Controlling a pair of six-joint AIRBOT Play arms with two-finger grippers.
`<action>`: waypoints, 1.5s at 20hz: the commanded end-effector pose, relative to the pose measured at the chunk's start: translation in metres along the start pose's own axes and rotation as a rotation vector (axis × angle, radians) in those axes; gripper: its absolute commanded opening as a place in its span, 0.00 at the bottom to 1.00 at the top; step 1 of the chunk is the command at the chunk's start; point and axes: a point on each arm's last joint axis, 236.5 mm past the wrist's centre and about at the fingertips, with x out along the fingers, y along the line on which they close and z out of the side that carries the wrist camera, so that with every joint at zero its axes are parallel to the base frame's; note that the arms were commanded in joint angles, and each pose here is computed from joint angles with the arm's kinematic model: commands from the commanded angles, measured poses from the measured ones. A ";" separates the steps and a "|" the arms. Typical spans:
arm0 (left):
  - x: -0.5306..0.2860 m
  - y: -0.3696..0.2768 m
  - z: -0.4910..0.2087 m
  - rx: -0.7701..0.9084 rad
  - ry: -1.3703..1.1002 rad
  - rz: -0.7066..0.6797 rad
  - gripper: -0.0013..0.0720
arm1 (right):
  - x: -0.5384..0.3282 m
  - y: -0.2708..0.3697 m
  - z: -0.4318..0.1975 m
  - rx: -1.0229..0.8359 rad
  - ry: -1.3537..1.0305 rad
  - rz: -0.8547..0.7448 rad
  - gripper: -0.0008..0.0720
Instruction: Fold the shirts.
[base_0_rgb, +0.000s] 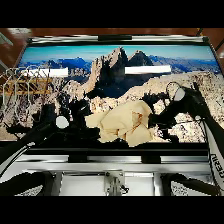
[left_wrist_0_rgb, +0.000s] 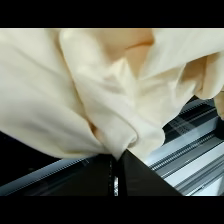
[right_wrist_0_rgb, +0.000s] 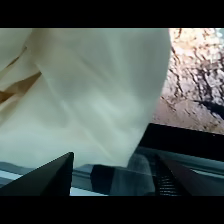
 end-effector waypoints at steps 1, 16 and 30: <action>-0.012 -0.009 0.010 0.034 -0.054 -0.018 0.06 | 0.035 0.007 -0.003 -0.036 0.040 -0.022 0.87; -0.423 -0.178 0.173 0.619 -0.970 0.174 0.06 | -0.391 0.015 -0.012 -0.269 -1.196 -0.507 0.09; -0.575 -0.185 0.044 0.655 -1.304 0.341 0.06 | -0.521 0.063 -0.172 -0.249 -1.722 -0.294 0.10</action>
